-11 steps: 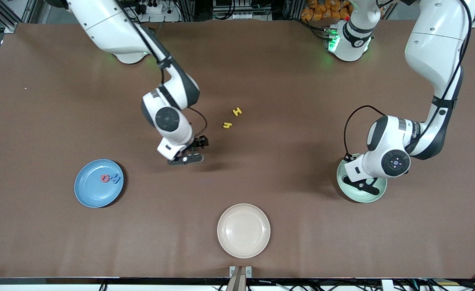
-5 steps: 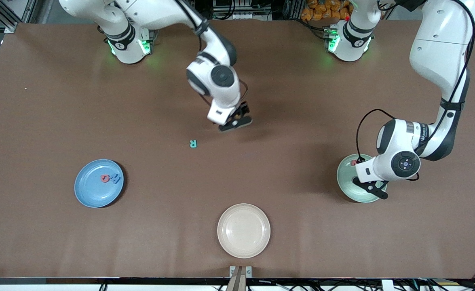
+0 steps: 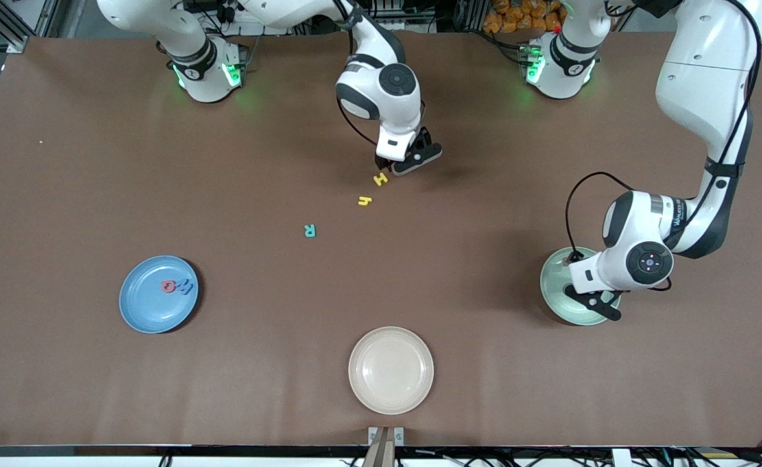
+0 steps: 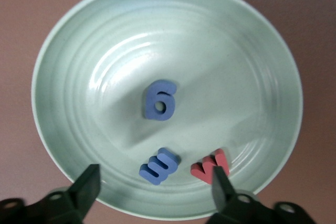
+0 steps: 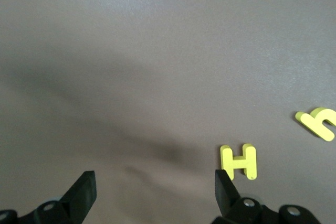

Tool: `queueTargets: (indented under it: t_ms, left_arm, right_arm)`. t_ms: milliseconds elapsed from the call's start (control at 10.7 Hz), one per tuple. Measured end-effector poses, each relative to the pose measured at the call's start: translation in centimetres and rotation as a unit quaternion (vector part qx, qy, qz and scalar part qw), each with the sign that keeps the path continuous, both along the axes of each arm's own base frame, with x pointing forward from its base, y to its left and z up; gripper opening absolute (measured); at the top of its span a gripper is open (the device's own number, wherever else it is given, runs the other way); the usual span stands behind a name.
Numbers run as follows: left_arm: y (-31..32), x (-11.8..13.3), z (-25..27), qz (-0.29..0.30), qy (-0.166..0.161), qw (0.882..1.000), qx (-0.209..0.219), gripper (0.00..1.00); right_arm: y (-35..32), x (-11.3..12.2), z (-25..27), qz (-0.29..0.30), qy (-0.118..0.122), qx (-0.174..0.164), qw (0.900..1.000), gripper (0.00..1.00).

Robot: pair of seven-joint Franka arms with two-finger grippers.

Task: Sort uppercase to blue plate, lowercase to green plate
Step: 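Reach the right gripper down around the yellow H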

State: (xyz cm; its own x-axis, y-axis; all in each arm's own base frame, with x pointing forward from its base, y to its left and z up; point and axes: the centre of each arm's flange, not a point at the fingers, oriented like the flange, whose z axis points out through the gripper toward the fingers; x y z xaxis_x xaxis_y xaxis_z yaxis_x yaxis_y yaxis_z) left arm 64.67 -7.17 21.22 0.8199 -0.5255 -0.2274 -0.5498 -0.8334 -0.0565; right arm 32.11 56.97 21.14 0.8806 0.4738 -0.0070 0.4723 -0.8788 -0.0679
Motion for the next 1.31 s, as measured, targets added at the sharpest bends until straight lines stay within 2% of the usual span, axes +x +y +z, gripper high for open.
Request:
queueTargets:
  t_ms: [187,374,748,935,1310]
  left_arm:
    - [-1.0,0.7,2.7,0.009,-0.021,1.000,-0.018,1.00]
    - [-2.0,1.3,7.9,0.016,-0.055,0.998,-0.034,1.00]
    - [-2.5,0.7,16.5,0.037,-0.088,0.994,-0.050,1.00]
    - [-2.8,0.4,18.3,0.044,-0.098,0.993,-0.058,1.00]
    - [-4.5,0.1,18.5,0.035,-0.097,0.993,-0.060,1.00]
  right_arm:
    - [-0.7,0.9,-0.8,0.030,-0.005,-0.007,1.000,1.00]
    - [-1.3,1.7,-1.1,0.055,-0.007,-0.011,0.998,1.00]
    - [-2.7,2.7,-2.8,0.070,-0.003,-0.027,0.997,1.00]
    - [-3.2,3.1,-3.1,0.068,-0.003,-0.031,0.997,1.00]
    - [-4.4,3.2,-4.1,0.069,0.001,-0.042,0.997,1.00]
